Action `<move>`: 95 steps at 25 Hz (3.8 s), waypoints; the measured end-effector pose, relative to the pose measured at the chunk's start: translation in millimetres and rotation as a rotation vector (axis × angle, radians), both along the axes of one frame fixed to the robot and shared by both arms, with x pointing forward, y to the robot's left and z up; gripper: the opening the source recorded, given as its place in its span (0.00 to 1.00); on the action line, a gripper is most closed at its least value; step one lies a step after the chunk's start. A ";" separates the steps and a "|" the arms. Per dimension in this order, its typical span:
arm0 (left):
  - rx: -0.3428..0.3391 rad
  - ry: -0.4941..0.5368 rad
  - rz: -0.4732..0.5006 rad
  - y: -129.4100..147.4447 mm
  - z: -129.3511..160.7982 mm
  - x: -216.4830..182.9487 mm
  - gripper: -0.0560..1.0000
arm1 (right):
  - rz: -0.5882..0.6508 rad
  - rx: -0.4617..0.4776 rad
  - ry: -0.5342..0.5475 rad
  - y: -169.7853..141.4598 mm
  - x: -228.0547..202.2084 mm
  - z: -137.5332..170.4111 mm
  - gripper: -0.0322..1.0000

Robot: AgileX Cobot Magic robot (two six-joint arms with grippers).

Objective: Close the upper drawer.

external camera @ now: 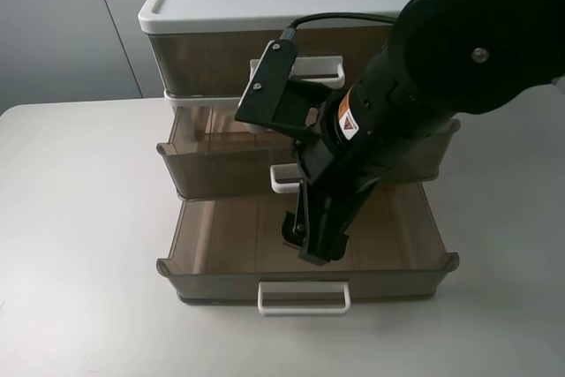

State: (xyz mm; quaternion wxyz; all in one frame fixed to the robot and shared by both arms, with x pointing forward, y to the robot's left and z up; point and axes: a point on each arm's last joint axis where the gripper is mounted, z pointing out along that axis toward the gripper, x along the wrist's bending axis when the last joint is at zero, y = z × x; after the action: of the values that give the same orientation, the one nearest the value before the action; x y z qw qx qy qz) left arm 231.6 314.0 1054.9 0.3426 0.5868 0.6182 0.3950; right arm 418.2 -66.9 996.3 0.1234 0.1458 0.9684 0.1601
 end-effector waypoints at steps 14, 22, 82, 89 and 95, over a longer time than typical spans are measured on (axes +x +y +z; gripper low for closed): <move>0.000 0.000 0.000 0.0 0.0 0.0 0.76 | 0.117 0.120 0.066 0.8 -52.3 55.4 0.70; 0.000 0.000 0.000 0.0 0.0 0.0 0.76 | 0.141 0.035 0.191 7.8 -56.1 9.7 0.70; 0.000 0.000 0.000 0.0 0.0 0.0 0.76 | 0.109 0.001 -0.069 18.6 -10.9 -5.6 0.70; 0.000 0.000 0.000 0.0 0.0 0.0 0.76 | 0.094 -0.051 -0.119 18.2 9.9 -25.6 0.70; 0.000 0.000 0.000 0.0 0.0 0.0 0.76 | 0.056 -0.056 -0.168 17.1 15.8 -25.5 0.70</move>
State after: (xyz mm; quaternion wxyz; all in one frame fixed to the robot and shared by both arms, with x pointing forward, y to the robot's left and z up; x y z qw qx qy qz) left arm 231.6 314.0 1054.9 0.3426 0.5868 0.6182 0.3950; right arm 434.1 -49.8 970.8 0.2038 0.1012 0.9624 0.1481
